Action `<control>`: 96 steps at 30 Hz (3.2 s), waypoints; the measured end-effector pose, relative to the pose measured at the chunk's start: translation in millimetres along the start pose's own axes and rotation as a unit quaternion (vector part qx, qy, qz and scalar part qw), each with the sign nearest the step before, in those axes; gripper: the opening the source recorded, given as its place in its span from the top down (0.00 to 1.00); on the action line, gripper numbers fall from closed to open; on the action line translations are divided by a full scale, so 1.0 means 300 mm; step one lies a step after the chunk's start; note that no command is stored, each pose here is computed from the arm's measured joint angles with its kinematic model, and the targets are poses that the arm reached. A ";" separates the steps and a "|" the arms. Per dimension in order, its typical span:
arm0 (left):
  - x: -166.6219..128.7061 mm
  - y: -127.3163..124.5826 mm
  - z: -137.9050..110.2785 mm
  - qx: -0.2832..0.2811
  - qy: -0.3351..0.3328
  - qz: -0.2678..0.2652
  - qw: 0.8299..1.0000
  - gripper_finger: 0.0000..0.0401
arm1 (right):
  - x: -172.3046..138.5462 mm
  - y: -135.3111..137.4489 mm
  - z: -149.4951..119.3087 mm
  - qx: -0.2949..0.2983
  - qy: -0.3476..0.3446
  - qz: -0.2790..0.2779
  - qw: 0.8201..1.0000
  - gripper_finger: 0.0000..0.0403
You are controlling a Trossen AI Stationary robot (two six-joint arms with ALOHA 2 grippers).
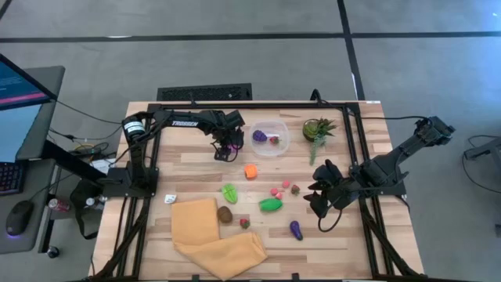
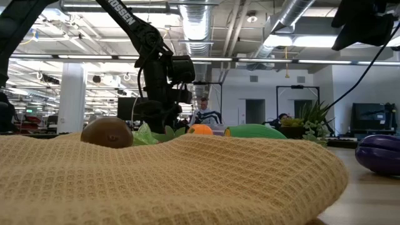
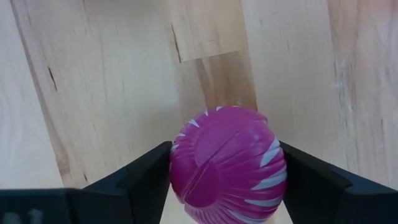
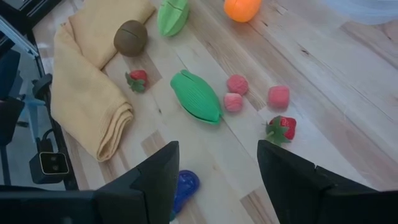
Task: Pick and placing Produce into tupperware
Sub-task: Put the onion in the transparent bin
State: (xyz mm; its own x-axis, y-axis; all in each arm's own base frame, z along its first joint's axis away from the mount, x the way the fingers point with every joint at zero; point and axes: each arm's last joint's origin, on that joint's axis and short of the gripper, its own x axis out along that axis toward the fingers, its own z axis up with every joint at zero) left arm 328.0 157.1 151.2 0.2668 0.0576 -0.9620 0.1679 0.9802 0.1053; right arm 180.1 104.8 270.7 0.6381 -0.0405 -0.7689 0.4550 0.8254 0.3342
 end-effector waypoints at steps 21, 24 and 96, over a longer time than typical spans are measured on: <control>-0.095 0.038 0.087 -0.054 -0.091 -0.030 0.994 0.37 | 0.000 -0.004 -0.002 -0.007 0.003 -0.005 1.000 0.41; -0.133 0.049 0.112 -0.060 -0.108 -0.046 0.991 0.37 | 0.000 -0.003 -0.002 -0.006 0.002 -0.005 1.000 0.41; -0.042 0.035 0.329 -0.127 -0.252 0.007 0.959 0.37 | 0.000 0.001 0.003 -0.008 -0.013 -0.003 1.000 0.41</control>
State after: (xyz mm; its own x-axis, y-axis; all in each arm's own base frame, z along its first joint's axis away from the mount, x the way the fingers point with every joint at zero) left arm 420.2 148.1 189.4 0.7026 0.0360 -0.7106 -0.0598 0.9982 -0.0085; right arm 180.9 104.6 271.2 0.6515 -0.0607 -0.7562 0.4498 0.8336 0.3207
